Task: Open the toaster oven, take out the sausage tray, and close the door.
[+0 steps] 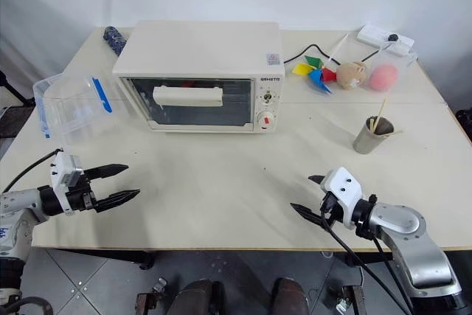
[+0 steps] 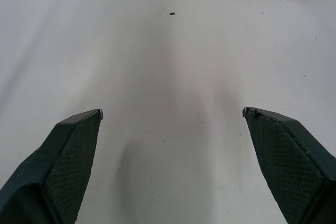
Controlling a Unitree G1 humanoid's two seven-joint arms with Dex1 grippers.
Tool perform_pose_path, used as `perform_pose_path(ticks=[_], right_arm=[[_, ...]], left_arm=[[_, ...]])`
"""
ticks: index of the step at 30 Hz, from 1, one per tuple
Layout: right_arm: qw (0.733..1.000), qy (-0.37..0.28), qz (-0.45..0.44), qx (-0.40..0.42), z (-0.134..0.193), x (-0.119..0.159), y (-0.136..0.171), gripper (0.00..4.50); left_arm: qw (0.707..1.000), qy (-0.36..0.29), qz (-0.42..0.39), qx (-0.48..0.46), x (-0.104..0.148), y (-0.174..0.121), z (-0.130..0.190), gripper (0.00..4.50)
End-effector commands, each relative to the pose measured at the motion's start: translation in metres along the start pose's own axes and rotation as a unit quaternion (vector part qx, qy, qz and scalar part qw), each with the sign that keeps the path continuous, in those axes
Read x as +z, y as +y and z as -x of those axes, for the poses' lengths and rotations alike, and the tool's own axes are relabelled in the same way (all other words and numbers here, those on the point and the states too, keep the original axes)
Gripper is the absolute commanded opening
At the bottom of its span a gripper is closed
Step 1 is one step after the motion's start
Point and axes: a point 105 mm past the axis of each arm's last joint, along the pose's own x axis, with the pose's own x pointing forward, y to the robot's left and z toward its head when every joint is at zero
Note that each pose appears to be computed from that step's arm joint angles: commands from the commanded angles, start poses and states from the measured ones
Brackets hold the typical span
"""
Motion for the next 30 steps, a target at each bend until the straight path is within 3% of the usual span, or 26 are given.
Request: perform_pose_path(ticks=[1, 7, 18, 21, 30], right_arm=[[1.000, -0.018, 0.024, 0.010, 0.000, 0.014, 0.003, 4.50], [0.998, -0.029, 0.040, 0.036, -0.010, 0.034, 0.009, 4.50], [0.982, -0.083, 0.066, 0.154, -0.072, 0.115, 0.032, 4.50], [0.975, -0.127, 0.092, 0.159, -0.096, 0.143, 0.027, 4.50], [0.963, -0.157, 0.165, 0.144, -0.131, 0.185, 0.002, 4.50]], left_arm=[[1.000, -0.013, -0.016, 0.004, 0.011, 0.003, 0.001, 4.48], [0.999, -0.035, -0.012, 0.018, 0.022, 0.006, -0.002, 4.48], [0.995, -0.100, 0.000, 0.023, 0.047, 0.014, 0.003, 4.48], [0.992, -0.122, -0.009, 0.034, 0.057, 0.017, 0.007, 4.48], [0.990, -0.134, -0.016, 0.040, 0.066, 0.014, 0.019, 4.48]])
